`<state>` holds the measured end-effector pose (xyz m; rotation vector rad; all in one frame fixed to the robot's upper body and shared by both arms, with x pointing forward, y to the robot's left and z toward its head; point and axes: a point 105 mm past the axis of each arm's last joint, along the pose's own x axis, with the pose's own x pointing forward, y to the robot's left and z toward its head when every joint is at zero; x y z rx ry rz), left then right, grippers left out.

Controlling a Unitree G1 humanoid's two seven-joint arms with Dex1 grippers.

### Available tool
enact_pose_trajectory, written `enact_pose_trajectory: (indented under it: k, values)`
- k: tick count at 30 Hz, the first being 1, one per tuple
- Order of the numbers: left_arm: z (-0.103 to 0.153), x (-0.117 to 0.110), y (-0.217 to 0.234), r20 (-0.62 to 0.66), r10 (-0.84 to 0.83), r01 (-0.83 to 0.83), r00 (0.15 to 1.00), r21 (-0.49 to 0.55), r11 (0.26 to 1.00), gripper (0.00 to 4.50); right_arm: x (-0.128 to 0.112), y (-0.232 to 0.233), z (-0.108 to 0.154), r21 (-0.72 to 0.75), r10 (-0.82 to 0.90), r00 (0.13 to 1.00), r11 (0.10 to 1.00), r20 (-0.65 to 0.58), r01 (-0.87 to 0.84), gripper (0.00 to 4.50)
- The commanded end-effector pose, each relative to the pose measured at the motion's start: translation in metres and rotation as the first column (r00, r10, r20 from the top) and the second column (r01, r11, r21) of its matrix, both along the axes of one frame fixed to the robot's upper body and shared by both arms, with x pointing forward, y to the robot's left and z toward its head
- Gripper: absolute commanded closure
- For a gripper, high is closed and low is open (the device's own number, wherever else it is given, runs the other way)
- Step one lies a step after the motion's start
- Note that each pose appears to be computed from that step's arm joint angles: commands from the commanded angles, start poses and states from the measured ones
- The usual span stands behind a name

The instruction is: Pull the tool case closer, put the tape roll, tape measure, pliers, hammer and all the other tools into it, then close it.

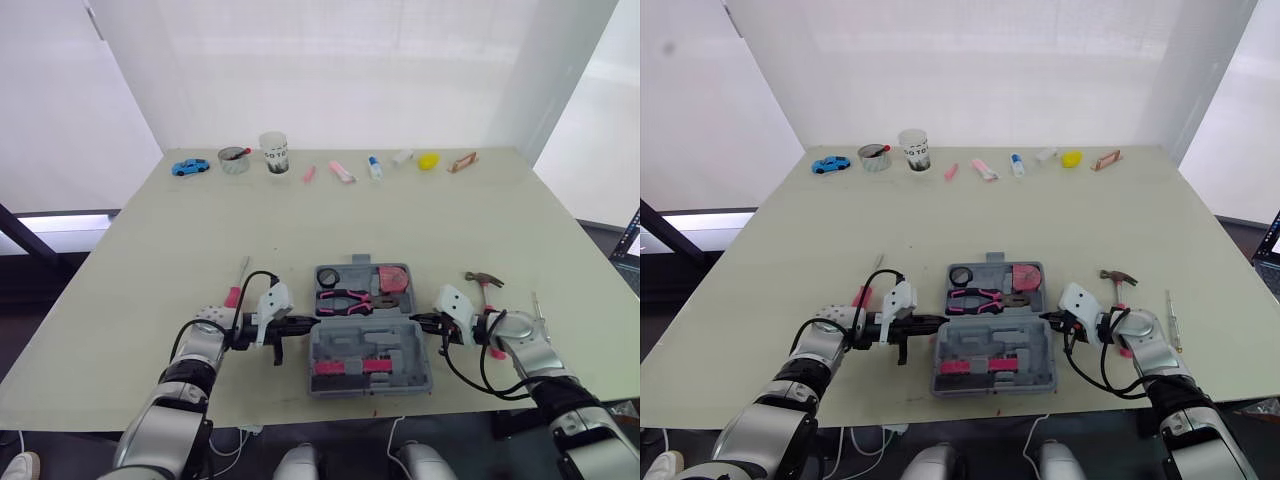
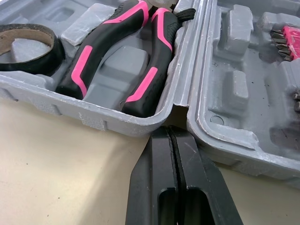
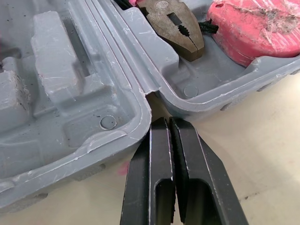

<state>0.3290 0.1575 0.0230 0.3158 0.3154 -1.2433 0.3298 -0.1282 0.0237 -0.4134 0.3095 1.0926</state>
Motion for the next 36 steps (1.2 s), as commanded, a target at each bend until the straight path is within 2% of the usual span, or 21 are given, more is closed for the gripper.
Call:
enact_pose_trajectory:
  k: [1,30,33,36]
  values:
    - [-0.007,-0.005,-0.014,-0.020,-0.048,0.048,0.999,0.001,0.999,4.48,-0.007,0.015,0.002,0.022,0.069,0.998,0.997,-0.006,-0.069,4.37]
    - [-0.006,-0.004,0.011,-0.001,0.027,-0.027,1.000,0.031,0.999,4.48,0.007,-0.035,0.005,-0.046,-0.088,0.991,0.995,0.096,0.093,4.37]
    - [-0.002,-0.002,0.018,0.012,0.052,-0.052,0.999,0.020,0.998,4.48,0.005,-0.042,0.008,-0.027,-0.103,0.989,0.994,0.102,0.107,4.37]
    - [0.005,-0.003,0.031,0.051,0.086,-0.086,0.995,0.000,0.996,4.48,0.009,-0.048,0.029,0.097,-0.177,0.973,0.982,0.150,0.163,4.37]
